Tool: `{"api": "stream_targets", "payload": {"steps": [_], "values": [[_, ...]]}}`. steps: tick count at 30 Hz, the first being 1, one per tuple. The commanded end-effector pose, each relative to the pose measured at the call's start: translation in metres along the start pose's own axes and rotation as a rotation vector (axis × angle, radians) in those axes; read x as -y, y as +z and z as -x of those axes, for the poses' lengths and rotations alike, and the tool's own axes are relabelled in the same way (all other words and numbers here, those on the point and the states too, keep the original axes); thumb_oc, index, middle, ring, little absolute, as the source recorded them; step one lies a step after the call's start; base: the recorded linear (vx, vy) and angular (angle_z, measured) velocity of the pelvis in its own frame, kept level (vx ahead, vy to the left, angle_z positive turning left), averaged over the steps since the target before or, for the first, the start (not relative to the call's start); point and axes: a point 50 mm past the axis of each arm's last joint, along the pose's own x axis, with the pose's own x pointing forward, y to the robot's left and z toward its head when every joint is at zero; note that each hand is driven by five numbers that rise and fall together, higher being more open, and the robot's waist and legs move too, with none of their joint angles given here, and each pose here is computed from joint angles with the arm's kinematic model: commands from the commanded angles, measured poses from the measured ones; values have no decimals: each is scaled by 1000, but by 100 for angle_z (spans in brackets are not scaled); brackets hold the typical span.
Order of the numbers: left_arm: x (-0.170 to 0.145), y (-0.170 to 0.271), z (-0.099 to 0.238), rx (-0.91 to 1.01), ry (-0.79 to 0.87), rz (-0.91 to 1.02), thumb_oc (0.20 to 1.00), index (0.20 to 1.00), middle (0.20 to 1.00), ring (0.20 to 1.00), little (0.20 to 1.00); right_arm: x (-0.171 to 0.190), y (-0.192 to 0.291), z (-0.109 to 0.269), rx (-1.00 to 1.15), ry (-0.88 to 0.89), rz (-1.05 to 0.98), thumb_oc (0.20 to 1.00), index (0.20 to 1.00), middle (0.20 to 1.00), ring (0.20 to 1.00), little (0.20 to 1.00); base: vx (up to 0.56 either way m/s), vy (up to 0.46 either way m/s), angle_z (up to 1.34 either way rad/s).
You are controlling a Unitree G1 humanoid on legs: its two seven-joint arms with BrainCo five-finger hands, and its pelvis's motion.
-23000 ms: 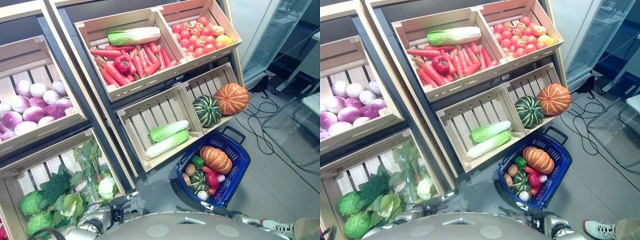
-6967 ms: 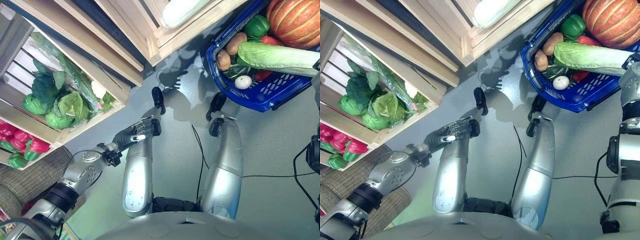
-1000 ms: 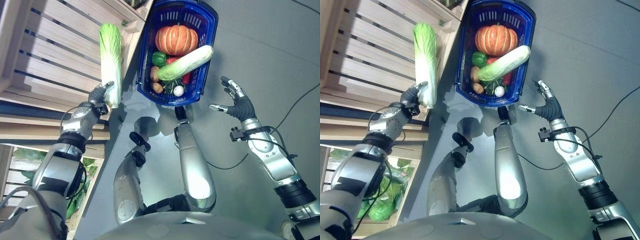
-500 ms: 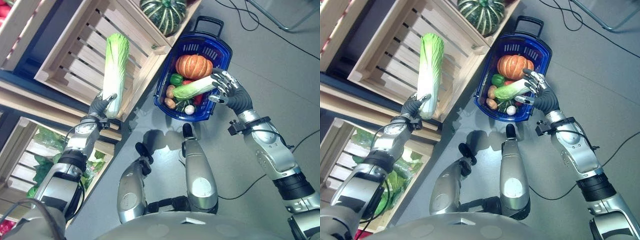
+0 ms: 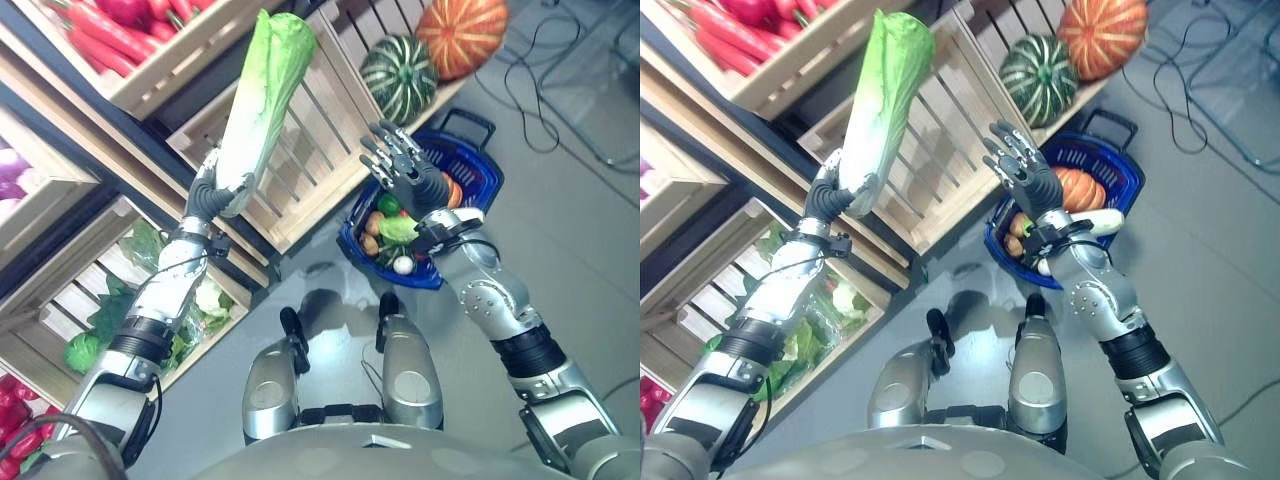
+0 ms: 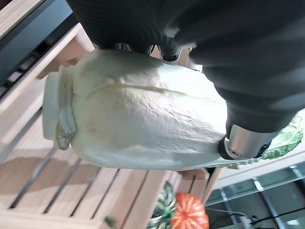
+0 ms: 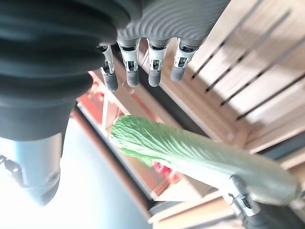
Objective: Pick up fruits and vegetables into the basket
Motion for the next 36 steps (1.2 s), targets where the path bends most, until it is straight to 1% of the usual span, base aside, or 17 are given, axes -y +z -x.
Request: {"api": "stream_targets", "payload": {"steps": [1,3,6,10,16,18,26,31,36], "values": [[2,34,1,215,-2,-37,200,200,200,200,200,-22,-8,-8,71,18,-220,1000,1000,1000,1000,1000,106,-93,17],[11,41,2,258,-29,-77,200,200,200,200,200,-26,-11,-10,73,-8,-258,1000,1000,1000,1000,1000,101,-89,11],[18,45,1,255,-61,-84,200,200,200,200,200,-28,-14,-12,75,-43,-250,1000,1000,1000,1000,1000,65,-48,15],[25,52,1,284,-100,-160,200,200,200,200,200,-28,-15,-15,62,-64,-225,1000,1000,1000,1000,1000,43,-26,2],[36,62,0,325,-175,-252,200,200,200,200,200,-35,-19,-20,20,-40,-229,1000,1000,1000,1000,1000,12,-5,3],[40,66,0,347,-212,-311,200,200,200,200,200,-38,-22,-22,-1,-35,-221,1000,1000,1000,1000,1000,18,-6,6],[49,66,2,338,-337,-446,200,200,200,200,200,-41,-28,-23,-60,-44,-174,1000,1000,1000,1000,1000,5,-2,2],[53,69,3,373,-354,-511,200,200,200,200,200,-43,-33,-25,-101,-36,-213,1000,1000,1000,1000,1000,0,0,0],[63,72,3,430,-401,-675,200,200,200,200,200,-44,-37,-29,-132,-64,-201,1000,1000,1000,1000,1000,-5,-3,2]]}}
